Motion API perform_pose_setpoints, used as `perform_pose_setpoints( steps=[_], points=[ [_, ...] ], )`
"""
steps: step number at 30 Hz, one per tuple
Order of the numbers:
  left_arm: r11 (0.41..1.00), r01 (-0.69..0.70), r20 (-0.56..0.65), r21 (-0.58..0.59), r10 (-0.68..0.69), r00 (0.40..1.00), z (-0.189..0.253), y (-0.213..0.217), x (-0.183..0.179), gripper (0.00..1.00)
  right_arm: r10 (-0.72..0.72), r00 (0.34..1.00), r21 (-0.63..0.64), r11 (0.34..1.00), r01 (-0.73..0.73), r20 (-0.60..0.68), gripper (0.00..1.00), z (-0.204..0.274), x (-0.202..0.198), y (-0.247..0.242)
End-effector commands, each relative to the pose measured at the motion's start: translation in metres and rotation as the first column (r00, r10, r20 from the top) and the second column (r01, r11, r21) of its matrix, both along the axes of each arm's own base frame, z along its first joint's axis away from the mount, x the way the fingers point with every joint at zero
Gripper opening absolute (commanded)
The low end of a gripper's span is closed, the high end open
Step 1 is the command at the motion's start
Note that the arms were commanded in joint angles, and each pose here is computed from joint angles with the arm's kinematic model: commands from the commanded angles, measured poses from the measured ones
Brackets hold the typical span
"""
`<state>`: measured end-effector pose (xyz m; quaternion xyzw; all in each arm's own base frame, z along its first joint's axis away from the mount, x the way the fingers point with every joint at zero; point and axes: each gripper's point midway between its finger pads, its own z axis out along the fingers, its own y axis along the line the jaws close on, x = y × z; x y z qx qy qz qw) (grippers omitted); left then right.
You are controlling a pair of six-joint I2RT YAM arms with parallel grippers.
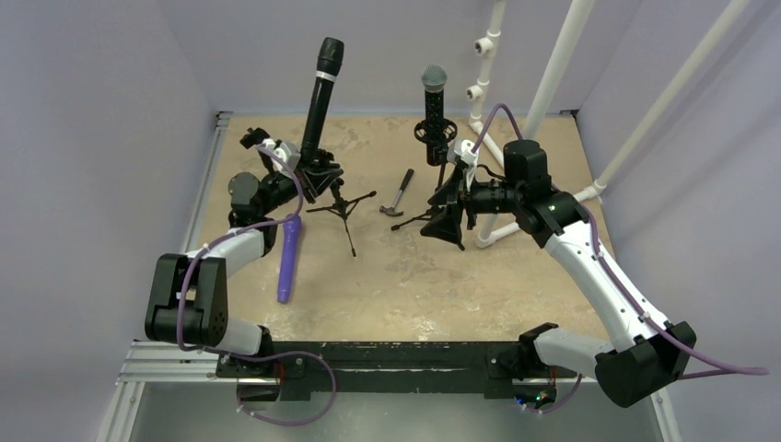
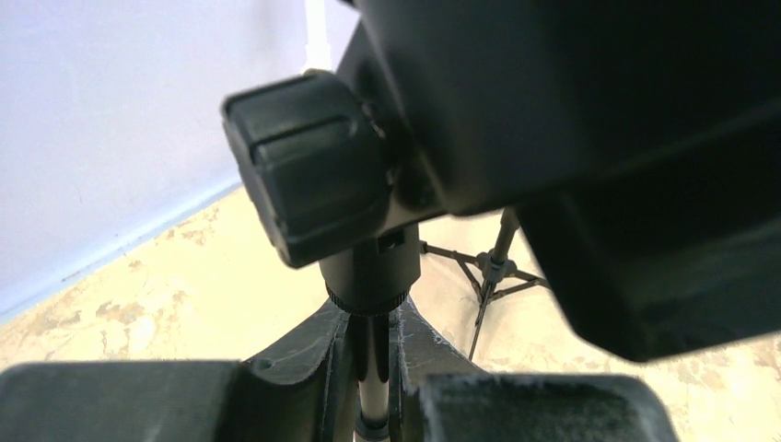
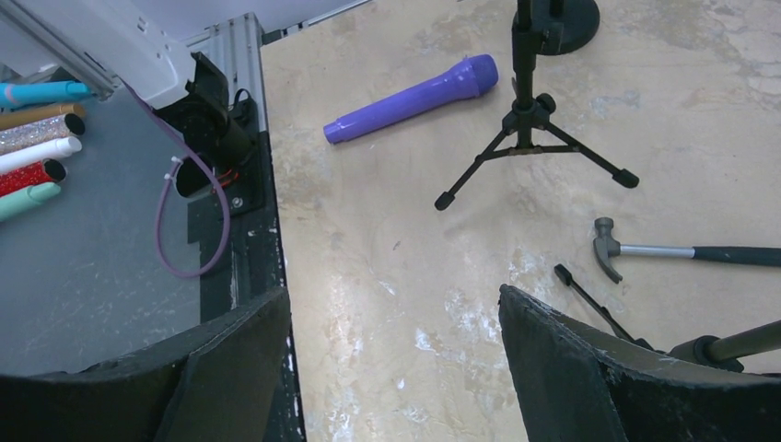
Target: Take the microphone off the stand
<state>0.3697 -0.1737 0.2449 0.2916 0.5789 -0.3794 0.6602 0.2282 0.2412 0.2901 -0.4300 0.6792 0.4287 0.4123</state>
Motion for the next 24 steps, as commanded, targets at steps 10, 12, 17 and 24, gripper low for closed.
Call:
perform_pose_setpoints(
  steps=[10,12,17,24],
  points=[
    [0.982,0.187,0.147,0.042,-0.191,0.97,0.048,-0.015,-0.067,0.0,0.024,1.0,0.055,0.998,-0.024,0.0,0.82,0.019,-0.003,0.002],
    [0.972,0.229,0.144,0.057,-0.235,0.961,0.044,-0.02,-0.08,0.0,0.039,0.999,0.09,0.995,-0.036,-0.031,0.82,0.028,-0.004,0.007],
    [0.951,0.301,0.131,0.075,-0.308,0.942,0.035,-0.031,-0.101,0.0,0.089,0.994,0.144,0.986,-0.08,-0.061,0.82,0.056,-0.004,0.021],
    [0.926,0.361,0.137,0.112,-0.374,0.917,0.019,-0.047,-0.113,0.0,0.169,0.983,0.224,0.963,-0.151,-0.065,0.82,0.075,-0.004,0.047]
  ],
)
